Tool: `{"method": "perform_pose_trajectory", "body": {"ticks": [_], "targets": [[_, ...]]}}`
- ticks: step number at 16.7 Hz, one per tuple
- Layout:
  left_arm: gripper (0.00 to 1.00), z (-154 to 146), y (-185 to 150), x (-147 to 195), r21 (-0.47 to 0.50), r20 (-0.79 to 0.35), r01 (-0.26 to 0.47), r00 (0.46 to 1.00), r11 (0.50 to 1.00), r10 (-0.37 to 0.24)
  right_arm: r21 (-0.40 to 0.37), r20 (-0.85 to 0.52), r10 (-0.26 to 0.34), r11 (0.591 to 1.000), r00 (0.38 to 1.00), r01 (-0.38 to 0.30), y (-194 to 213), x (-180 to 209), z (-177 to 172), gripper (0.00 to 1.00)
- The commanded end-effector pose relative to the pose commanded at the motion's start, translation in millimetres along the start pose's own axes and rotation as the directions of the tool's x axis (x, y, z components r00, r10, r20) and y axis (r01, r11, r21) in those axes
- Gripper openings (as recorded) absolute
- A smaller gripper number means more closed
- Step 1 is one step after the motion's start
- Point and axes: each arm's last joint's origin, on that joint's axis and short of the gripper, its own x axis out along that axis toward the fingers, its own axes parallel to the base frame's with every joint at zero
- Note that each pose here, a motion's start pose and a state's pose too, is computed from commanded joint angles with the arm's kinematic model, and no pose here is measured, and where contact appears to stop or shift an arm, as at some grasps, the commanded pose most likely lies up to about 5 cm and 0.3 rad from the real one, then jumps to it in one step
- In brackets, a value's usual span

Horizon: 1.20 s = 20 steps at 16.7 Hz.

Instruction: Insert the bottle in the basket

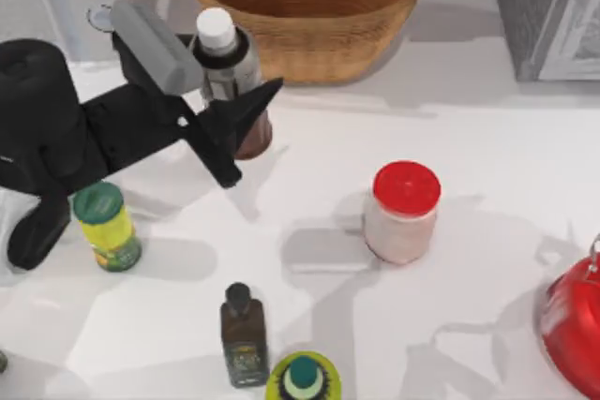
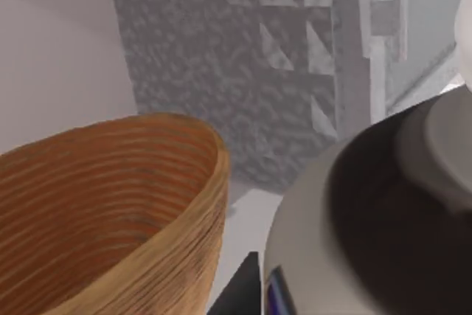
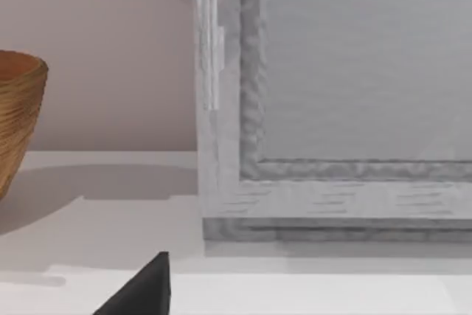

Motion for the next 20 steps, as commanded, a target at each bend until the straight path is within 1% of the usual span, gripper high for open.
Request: {"method": "perform_pose_trajectory", "body": {"ticks": [2, 4, 7, 10, 17, 20], "targets": [[0.0, 10, 0, -23, -0.007, -0.014, -0.007, 1.0, 1.0, 0.007, 0.0, 0.0, 0.0, 1.0, 1.0, 0.0, 0, 0, 0, 1.0], [0.0, 13, 0, -46, -0.028, -0.045, -0.027, 0.999, 0.999, 0.026, 0.0, 0.0, 0.0, 1.0, 1.0, 0.0, 0, 0, 0, 1.0], [0.0, 8, -1, -74, -0.077, -0.111, -0.081, 0.991, 0.994, 0.072, 0.0, 0.0, 0.0, 1.0, 1.0, 0.0, 0, 0, 0, 1.0], [0.0, 1, 0, -90, -0.119, -0.168, -0.133, 0.98, 0.984, 0.112, 0.0, 0.0, 0.0, 1.0, 1.0, 0.0, 0, 0, 0, 1.0], [0.0, 2, 1, -88, -0.121, -0.172, -0.14, 0.978, 0.983, 0.118, 0.0, 0.0, 0.0, 1.0, 1.0, 0.0, 0, 0, 0, 1.0], [0.0, 15, 11, -66, -0.131, -0.177, -0.185, 0.971, 0.974, 0.16, 0.0, 0.0, 0.0, 1.0, 1.0, 0.0, 0, 0, 0, 1.0]]}}
